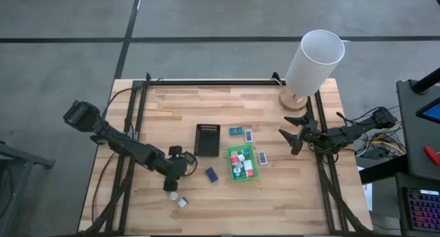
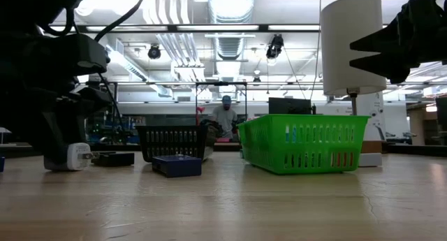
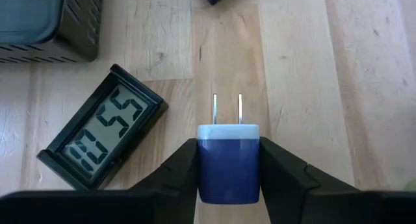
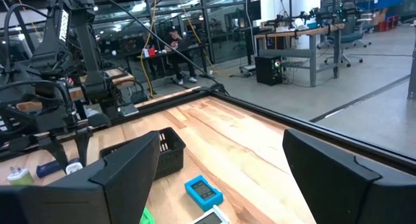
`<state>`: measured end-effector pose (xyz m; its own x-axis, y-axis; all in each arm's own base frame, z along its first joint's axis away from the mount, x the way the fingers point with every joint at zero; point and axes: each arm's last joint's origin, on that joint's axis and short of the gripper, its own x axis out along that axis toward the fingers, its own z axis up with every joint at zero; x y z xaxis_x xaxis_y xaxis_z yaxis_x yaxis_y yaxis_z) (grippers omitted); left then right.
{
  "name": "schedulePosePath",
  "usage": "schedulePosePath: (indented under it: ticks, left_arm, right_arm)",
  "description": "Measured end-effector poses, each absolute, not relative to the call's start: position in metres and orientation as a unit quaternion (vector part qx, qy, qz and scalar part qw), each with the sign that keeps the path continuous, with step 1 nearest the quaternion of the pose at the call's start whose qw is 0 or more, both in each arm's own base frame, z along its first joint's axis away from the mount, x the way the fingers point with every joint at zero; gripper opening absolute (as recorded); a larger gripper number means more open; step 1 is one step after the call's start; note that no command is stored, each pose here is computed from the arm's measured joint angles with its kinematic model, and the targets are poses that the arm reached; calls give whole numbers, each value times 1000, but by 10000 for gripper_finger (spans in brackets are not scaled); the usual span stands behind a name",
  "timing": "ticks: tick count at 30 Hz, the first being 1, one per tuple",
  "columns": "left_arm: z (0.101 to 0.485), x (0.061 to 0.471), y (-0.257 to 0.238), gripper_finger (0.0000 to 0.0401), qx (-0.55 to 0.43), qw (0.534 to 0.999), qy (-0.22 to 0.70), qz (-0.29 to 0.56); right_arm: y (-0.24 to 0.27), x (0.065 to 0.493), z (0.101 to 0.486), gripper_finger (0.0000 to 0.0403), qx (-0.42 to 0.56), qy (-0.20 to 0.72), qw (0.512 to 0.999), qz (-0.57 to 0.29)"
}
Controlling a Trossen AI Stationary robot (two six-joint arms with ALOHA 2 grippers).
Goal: Pick & Place Office items
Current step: Put the violet charger adapter into the green bin
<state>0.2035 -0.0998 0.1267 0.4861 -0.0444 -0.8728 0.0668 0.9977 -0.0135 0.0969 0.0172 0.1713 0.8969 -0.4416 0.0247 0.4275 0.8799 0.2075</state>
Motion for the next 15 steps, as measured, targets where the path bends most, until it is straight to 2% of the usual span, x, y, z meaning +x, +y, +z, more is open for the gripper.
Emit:
schedulePosePath:
  ticks: [15]
  left_arm:
    - [142, 216, -107, 128, 0, 877, 478, -42]
  right_arm:
    - [17, 97, 171, 327, 99, -36, 969, -224]
